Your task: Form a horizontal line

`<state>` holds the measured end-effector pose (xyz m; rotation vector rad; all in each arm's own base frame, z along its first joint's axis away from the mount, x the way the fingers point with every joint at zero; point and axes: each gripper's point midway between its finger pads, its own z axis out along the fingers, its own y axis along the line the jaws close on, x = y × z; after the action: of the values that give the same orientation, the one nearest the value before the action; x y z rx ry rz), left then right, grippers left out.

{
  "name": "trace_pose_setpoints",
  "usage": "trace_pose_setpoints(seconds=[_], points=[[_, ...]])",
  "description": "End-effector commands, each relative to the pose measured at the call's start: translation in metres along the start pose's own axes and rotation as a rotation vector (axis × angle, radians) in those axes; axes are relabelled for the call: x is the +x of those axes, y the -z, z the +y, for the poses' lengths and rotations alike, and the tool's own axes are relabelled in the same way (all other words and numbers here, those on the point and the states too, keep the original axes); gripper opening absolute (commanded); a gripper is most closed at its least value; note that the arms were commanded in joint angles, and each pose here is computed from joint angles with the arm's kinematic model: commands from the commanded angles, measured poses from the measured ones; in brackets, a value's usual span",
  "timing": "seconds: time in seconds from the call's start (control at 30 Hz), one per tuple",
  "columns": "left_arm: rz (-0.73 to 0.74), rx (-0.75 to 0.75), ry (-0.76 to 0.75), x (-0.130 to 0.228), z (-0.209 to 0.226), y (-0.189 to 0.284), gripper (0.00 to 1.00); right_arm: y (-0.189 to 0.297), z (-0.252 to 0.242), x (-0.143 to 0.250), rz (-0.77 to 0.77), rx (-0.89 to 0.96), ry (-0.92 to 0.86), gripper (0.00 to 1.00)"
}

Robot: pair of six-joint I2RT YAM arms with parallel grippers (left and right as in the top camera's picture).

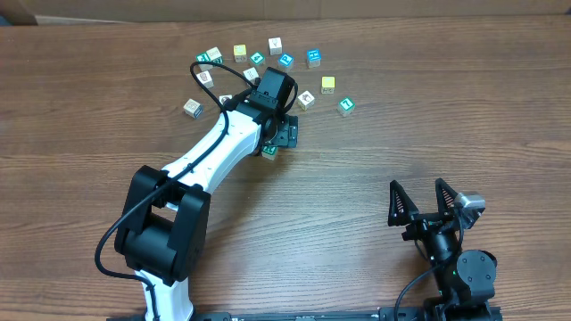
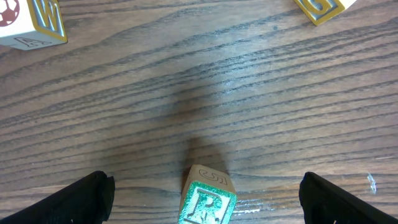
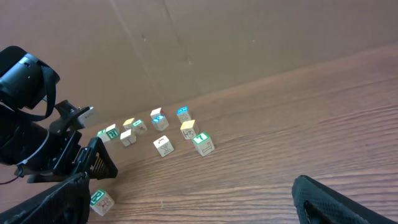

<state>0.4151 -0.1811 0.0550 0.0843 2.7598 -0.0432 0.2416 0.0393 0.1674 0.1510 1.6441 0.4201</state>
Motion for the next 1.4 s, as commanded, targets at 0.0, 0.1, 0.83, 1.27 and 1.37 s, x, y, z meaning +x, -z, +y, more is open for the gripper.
trace_pose_setpoints(seconds=[0.0, 0.1, 0.83, 1.27, 1.37], points=[[0.012, 0.025, 0.008, 0.007, -0.004, 0.003, 0.93, 0.001, 0.0, -0.003, -0.015, -0.001, -0.002, 1.0], [0.022, 0.023, 0.004, 0.012, -0.003, 0.0, 0.93, 0.001, 0.0, -0.003, -0.015, -0.001, -0.002, 1.0], [0.017, 0.03, -0.023, 0.018, -0.003, -0.01, 0.95, 0.001, 0.0, -0.003, -0.015, -0.002, -0.002, 1.0], [0.025, 0.049, -0.046, 0.02, -0.006, -0.009, 0.95, 0.001, 0.0, -0.003, -0.015, -0.002, -0.002, 1.0], [0.029, 0.049, -0.046, 0.021, -0.006, -0.009, 0.96, 0.001, 0.0, -0.003, -0.015, -0.002, -0.002, 1.0]])
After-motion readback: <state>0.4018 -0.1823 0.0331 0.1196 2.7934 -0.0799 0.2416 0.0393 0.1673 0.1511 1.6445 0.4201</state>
